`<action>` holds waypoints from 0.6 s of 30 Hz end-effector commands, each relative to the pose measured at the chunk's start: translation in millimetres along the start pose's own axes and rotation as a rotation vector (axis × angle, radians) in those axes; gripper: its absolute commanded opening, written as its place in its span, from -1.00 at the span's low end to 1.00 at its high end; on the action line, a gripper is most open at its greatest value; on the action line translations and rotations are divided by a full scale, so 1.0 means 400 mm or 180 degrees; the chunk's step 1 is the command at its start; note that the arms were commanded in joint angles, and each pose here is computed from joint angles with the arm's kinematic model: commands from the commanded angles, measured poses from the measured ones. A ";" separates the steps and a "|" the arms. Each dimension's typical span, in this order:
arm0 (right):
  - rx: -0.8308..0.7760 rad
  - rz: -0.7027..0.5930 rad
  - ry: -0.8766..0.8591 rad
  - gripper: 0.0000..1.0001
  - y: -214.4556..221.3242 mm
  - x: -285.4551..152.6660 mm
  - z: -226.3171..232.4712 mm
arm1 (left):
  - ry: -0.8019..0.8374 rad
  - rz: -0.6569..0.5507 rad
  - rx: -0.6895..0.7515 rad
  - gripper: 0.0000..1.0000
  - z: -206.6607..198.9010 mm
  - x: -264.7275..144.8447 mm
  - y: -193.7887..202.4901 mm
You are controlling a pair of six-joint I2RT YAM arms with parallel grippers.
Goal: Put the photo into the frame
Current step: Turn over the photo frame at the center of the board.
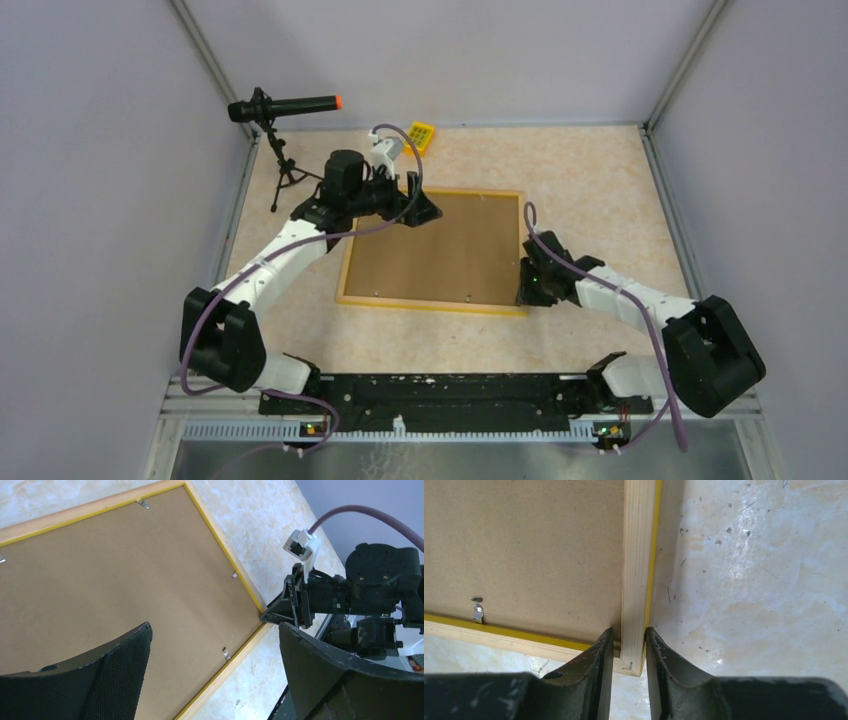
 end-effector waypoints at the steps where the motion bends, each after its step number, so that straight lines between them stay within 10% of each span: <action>1: 0.0083 -0.0032 0.0066 -0.54 0.021 0.019 -0.012 | 0.0249 -0.0230 0.0477 0.97 -0.075 -0.011 -0.026; 5: 0.0115 -0.0027 0.0014 -1.00 0.022 0.018 -0.006 | 0.0400 -0.0282 0.0761 0.97 -0.134 -0.012 -0.002; 13: 0.0423 -0.0279 -0.0040 -1.00 -0.005 -0.041 0.003 | 0.1197 -0.0699 0.1793 0.97 -0.338 -0.079 0.070; 18: 0.0693 -0.0221 -0.0197 -1.00 -0.020 -0.076 0.035 | 0.1428 -0.0236 0.2266 0.97 -0.409 -0.029 0.206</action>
Point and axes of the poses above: each gripper's point midway between its finger pads, its own x axis out along the fingers, its own z axis along the line the jaws close on, y = z × x, the point moved 3 cm from there along -x, back along the fingers, and after that the axes turned 5 degrees about -x, right-handed, at the moved point
